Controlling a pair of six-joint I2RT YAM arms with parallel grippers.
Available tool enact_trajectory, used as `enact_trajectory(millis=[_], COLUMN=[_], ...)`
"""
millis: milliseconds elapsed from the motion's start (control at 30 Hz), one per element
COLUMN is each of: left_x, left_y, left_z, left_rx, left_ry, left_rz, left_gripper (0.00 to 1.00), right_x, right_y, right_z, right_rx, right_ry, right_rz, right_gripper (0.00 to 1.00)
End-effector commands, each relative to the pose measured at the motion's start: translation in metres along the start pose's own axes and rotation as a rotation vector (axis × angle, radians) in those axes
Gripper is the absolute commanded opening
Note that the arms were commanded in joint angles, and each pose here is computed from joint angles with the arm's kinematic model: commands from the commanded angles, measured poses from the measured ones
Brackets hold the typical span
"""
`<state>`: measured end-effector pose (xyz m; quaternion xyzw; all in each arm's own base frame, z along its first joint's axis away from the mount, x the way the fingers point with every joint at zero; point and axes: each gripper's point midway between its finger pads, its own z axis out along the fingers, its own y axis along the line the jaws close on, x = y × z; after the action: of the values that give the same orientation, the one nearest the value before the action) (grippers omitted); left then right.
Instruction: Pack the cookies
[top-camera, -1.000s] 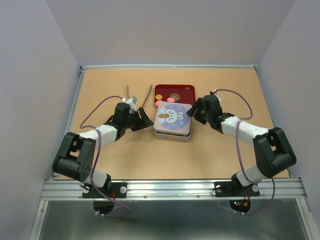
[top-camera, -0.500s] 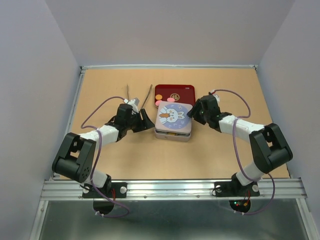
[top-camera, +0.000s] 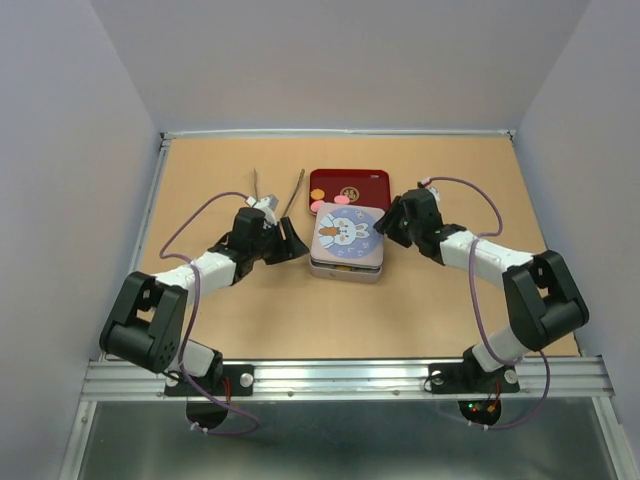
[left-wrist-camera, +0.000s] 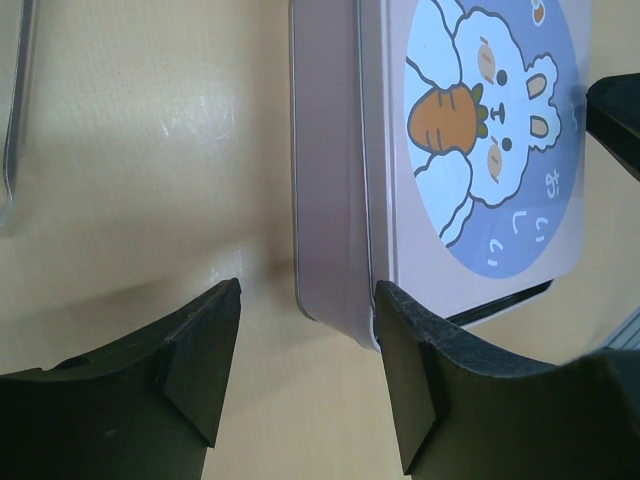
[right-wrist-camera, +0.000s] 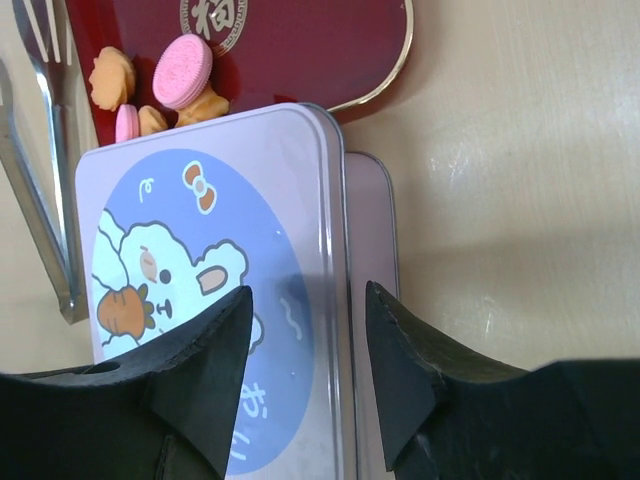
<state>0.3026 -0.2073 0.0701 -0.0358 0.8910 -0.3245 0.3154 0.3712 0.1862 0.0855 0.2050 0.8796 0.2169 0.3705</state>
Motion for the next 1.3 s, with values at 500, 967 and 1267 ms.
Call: enact_trajectory(millis=[500,967,1267], left_x=[-0.056,-0.082,-0.059], left_y=[-0.037,-0.092,-0.133], left_z=[-0.039,-0.011,-0.019], left_rx=[0.016,0.095,0.181], left_ry=[-0.181,-0.181,-0.151], left_rz=[0.078,0.111,0.133], left_gripper=[0.66,0.66,0.66], right_x=[0.038,0.052,0.058], right_y=[-0.003,-0.016,-0.022], right_z=[-0.035,-0.055,-0.056], right_rx=[-0.073,-0.065,-0.055], right_ry=[0.063,0.089,0.101], right_rz=[-0.006,-0.012,-0.012], right_gripper=[0.45,0.43,0.42])
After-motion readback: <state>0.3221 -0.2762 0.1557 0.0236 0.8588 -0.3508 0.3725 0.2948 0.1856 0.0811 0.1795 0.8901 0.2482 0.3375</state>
